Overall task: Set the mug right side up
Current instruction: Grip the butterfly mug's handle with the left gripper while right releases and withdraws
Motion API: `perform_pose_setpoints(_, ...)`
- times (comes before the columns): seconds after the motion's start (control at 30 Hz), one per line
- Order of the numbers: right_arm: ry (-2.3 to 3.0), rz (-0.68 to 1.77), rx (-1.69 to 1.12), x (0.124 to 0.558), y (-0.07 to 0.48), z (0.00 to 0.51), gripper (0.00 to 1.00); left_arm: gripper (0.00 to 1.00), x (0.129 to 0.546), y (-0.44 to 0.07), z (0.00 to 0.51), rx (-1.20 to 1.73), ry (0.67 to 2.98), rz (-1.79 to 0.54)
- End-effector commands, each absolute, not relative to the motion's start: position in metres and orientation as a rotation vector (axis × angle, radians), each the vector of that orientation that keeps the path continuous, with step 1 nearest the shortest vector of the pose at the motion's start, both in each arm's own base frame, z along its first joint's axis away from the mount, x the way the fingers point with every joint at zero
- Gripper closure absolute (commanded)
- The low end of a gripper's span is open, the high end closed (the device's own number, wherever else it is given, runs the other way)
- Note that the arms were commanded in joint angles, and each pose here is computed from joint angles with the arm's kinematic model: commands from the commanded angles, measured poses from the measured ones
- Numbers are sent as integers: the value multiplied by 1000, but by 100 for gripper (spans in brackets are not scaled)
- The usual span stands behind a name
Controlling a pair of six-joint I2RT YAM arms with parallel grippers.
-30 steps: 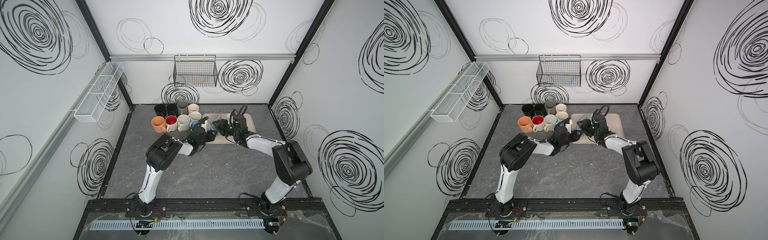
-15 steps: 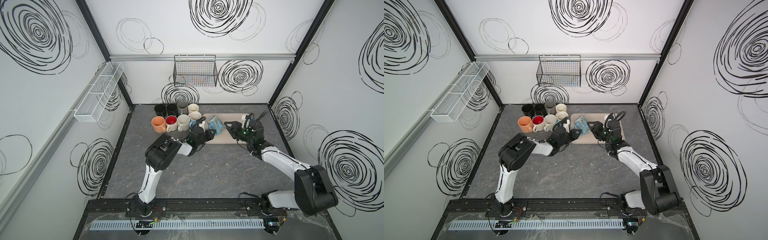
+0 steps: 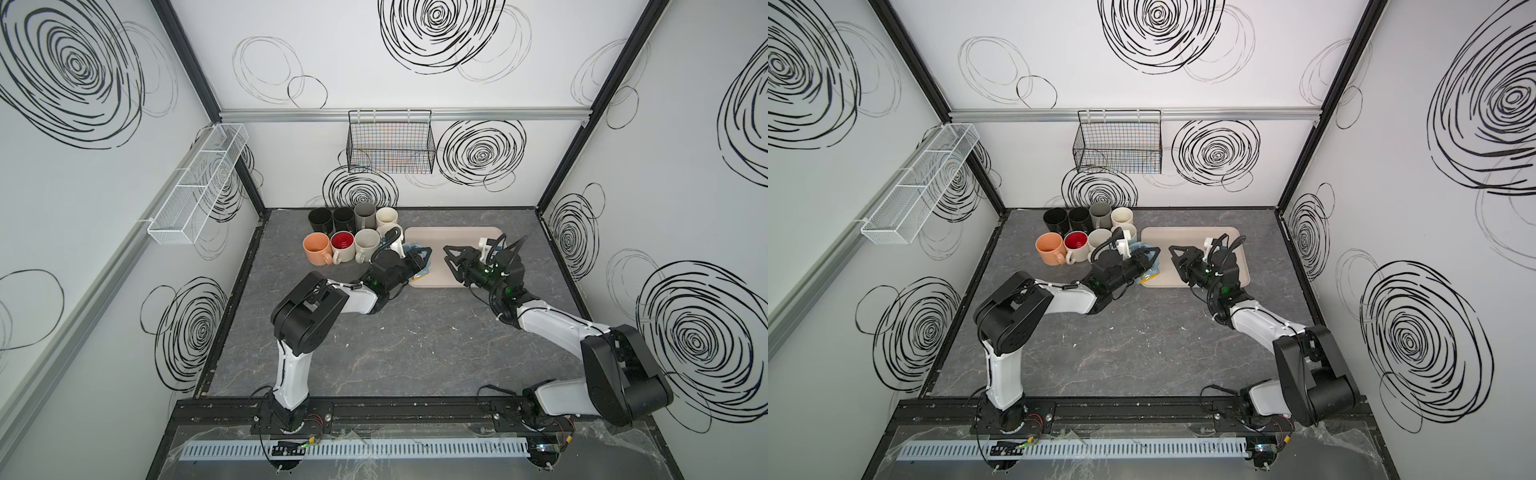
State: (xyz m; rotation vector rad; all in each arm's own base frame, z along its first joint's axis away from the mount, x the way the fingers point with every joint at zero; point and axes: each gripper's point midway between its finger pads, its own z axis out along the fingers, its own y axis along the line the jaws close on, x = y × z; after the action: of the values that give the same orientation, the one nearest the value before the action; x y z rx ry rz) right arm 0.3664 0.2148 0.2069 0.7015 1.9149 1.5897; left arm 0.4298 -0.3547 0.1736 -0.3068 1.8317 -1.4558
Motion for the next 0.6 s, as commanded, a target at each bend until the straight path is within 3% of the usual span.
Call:
perform_pose_setpoints(0.0,1914,1633,689,364,221,205,51,100,428,-355,250,-207,1587,-1566)
perform_pose_setpoints(0.2,2066,1455,636,364,212,176,53,100,434,-362,235,-189,1638,-1542)
perform_pose_setpoints(0.37,2081,1500,581,363,217,170,58,100,443,-374,228,-161,1672,-1534)
perform_pose_setpoints(0.57,2166,1345,574,369,202,142,63,100,458,-392,214,-99,1741,-1499)
